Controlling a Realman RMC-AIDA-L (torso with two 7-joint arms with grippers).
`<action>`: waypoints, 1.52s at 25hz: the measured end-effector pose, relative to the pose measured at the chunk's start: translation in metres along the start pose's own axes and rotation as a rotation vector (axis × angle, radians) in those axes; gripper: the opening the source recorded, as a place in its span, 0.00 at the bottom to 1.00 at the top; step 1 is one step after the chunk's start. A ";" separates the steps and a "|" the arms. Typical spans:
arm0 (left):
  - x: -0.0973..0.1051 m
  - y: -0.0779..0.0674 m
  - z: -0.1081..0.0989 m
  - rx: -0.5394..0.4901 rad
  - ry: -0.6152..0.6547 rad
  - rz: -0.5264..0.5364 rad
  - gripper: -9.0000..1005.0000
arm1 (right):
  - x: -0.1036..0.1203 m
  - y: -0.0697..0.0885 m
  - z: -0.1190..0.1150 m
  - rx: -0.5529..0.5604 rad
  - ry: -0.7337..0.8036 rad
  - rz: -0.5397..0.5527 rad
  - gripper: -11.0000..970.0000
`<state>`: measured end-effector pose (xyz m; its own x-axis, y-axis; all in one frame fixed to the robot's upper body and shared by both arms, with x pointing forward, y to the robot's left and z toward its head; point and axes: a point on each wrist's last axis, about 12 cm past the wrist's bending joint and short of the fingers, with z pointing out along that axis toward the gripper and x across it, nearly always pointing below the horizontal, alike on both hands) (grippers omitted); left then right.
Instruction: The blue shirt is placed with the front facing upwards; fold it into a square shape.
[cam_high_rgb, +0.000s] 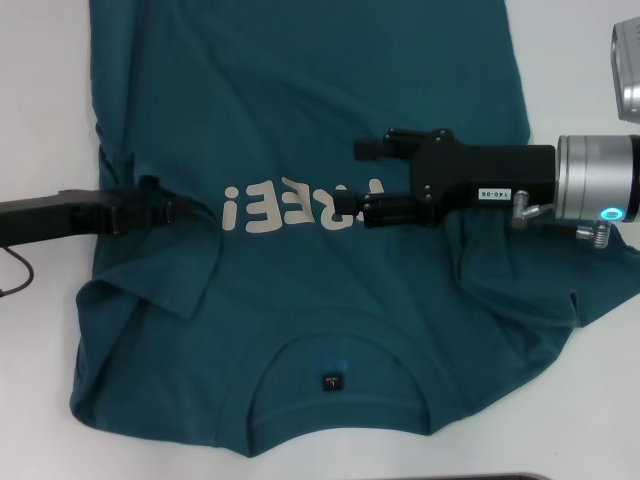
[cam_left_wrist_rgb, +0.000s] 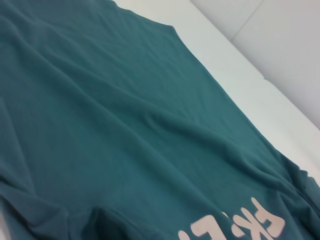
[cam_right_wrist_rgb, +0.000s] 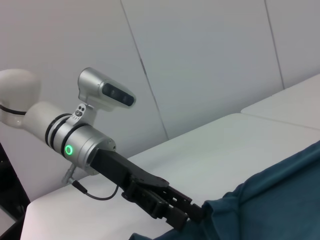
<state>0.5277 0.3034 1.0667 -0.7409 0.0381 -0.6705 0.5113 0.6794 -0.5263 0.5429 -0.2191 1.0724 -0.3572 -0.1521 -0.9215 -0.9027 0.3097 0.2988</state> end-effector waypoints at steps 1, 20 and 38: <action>-0.001 0.000 0.001 -0.003 -0.001 -0.001 0.84 | 0.000 0.000 0.000 0.001 0.000 0.000 0.93; -0.021 -0.031 0.040 0.181 0.015 0.059 0.84 | 0.000 -0.002 -0.002 0.012 0.002 -0.001 0.93; -0.002 -0.001 -0.016 0.025 -0.117 -0.014 0.84 | 0.000 -0.002 -0.002 0.015 0.001 -0.003 0.93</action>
<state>0.5219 0.3145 1.0767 -0.6930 -0.0583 -0.7186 0.5126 0.6611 -0.5480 0.5438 -0.2216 1.0725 -0.3548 -0.1543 -0.9221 -0.9002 0.3229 0.2923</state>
